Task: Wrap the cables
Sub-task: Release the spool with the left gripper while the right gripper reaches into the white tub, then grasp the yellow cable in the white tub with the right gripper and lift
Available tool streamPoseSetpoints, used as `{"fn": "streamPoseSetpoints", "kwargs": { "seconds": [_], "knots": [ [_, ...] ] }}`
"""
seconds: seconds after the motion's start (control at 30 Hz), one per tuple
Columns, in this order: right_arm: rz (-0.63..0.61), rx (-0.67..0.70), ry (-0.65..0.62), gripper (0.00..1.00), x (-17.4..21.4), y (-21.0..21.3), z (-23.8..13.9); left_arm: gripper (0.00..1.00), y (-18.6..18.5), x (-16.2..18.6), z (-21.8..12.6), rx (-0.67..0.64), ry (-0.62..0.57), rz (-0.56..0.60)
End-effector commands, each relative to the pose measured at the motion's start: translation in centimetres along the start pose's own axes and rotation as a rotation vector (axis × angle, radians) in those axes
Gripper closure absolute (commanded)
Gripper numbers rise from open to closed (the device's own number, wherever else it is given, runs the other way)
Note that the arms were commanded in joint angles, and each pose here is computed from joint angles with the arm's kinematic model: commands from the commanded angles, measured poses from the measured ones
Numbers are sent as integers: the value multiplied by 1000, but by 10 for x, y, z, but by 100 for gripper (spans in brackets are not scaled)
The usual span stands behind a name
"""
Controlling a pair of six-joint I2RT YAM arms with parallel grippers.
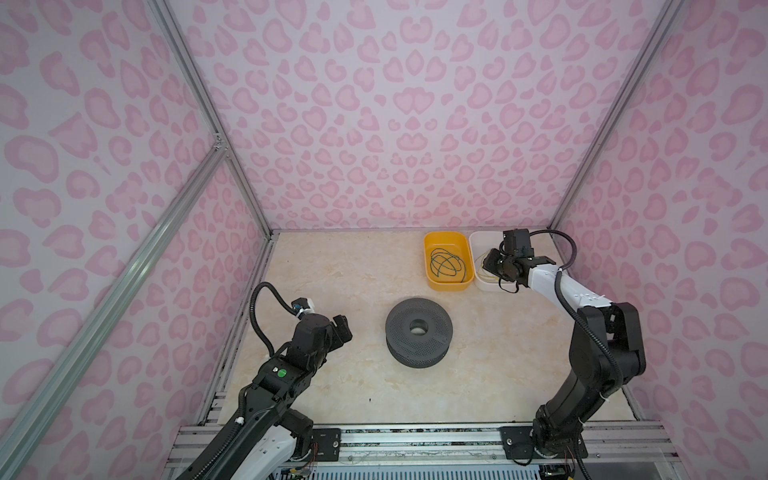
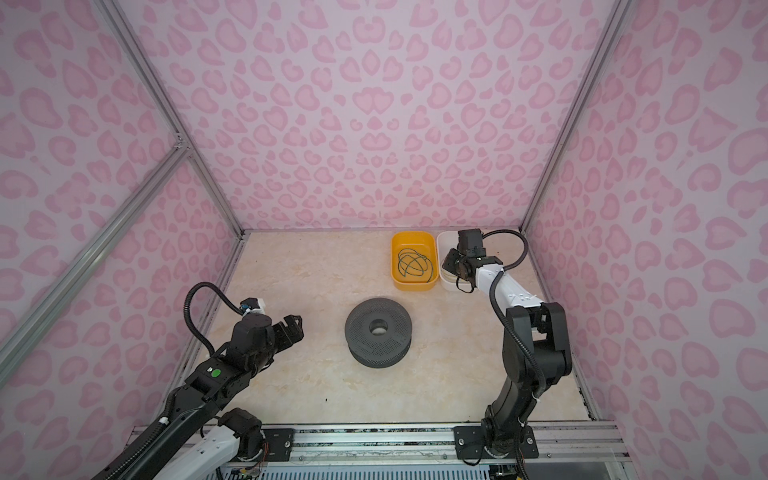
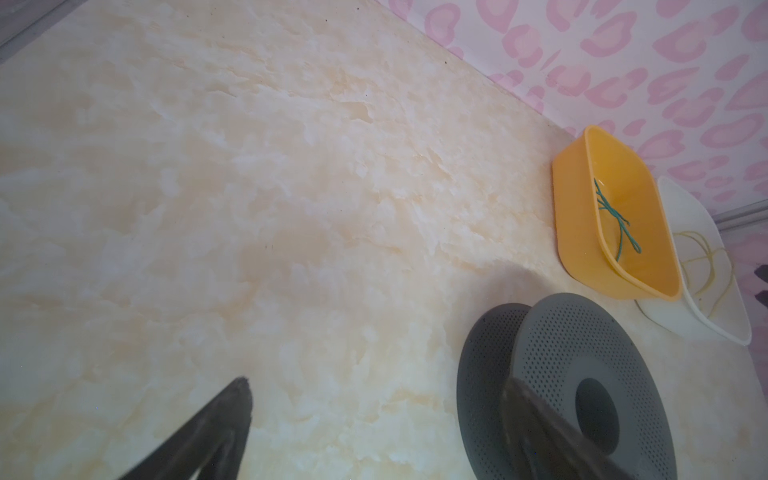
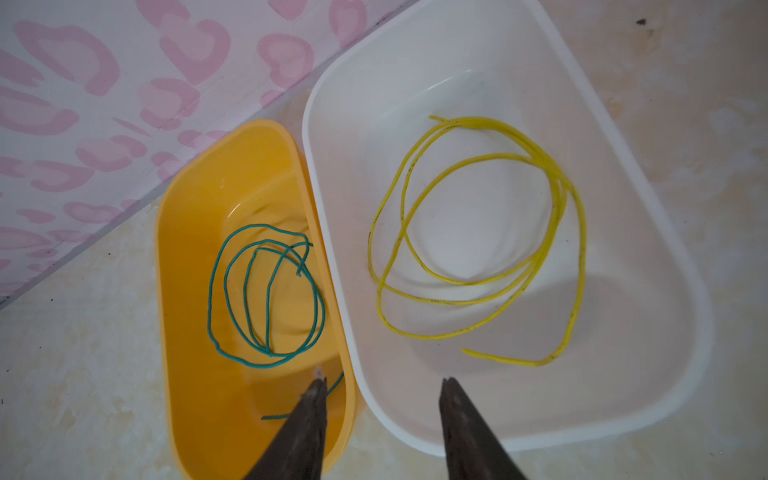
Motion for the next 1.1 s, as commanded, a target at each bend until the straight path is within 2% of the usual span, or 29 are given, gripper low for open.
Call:
{"fn": "streamPoseSetpoints", "kwargs": {
  "seconds": [0.0,0.13,0.2,0.4,0.5,0.63,0.73,1.07],
  "knots": [
    [17,48,-6,55,-11,-12,20,5,-11,-3,0,36,6,19],
    [24,65,13,60,-22,-17,48,4,-12,-9,0,28,-20,44],
    [41,57,16,65,-29,-17,57,5,-11,-13,1,14,-40,52],
    [60,17,18,67,-40,-14,81,5,-19,-19,7,12,-51,63],
    [91,2,41,80,-38,-18,89,5,-23,-21,11,-3,-41,81],
    [101,-18,26,94,-37,-20,85,5,-29,-22,15,-5,-24,92],
    [115,-49,20,100,-38,-18,78,5,-32,-22,18,-3,-17,92],
    [119,-151,-70,100,-62,1,32,4,-40,-22,16,24,-1,73]
  ]
}}
Point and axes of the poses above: each gripper's point midway between its finger pads, its own z axis out along the fingers, its own y axis along the line the jaws close on, x = y × z, the point moved 1 cm from there along -z, back along the fingers, and after that the axes turned 13 degrees about -z, right-handed, at the moved point
